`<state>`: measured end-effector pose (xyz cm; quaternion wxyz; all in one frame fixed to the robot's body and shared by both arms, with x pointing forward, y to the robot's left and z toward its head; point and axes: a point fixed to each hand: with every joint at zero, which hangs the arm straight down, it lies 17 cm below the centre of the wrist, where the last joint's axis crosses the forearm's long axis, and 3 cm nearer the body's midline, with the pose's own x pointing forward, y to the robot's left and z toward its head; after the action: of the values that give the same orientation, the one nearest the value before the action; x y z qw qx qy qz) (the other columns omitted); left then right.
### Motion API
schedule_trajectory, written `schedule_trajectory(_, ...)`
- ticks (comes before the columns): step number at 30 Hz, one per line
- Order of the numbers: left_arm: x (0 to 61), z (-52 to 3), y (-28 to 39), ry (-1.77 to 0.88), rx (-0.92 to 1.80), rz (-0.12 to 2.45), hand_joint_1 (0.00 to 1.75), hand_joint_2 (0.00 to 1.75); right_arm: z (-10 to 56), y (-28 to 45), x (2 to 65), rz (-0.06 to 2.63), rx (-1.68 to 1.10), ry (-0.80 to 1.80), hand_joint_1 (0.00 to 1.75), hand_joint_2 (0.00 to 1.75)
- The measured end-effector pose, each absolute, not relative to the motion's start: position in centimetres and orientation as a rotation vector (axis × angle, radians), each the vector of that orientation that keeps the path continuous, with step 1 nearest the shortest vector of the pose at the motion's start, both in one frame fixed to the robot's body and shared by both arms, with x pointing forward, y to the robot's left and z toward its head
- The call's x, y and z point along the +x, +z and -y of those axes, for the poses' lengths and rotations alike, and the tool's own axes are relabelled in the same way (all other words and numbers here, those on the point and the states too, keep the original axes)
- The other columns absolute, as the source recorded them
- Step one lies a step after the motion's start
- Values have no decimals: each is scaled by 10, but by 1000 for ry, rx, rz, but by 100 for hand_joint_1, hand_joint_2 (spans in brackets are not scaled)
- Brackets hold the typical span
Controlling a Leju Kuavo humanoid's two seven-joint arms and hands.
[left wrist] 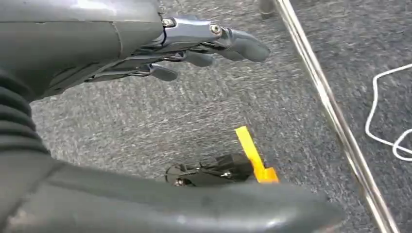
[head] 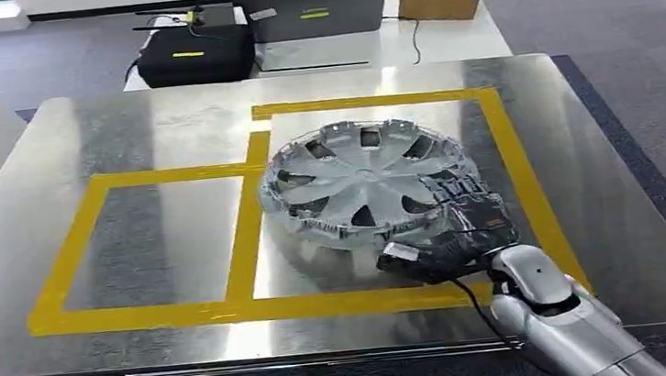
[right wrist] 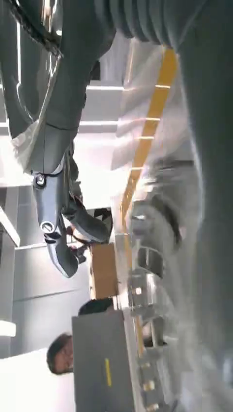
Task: Take the parts from the cabinet and place them on the table.
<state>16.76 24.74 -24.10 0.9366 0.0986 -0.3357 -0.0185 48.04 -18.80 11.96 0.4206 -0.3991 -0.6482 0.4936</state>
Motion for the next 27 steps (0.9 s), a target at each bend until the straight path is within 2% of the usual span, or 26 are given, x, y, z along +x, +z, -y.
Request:
schedule_trajectory(11, 166, -250, -241, -20, 205, 685, 0, 0, 200, 137, 468, 1678, -992, 1192, 0, 0)
schedule_trajectory(18, 159, -256, -240, 41, 207, 711, 0, 0, 210, 149, 414, 1822, -868, 1079, 0, 0)
schedule_trajectory(27, 153, -265, -239, 121, 224, 720, 0, 0, 231, 186, 337, 2030, -763, 749, 0, 0)
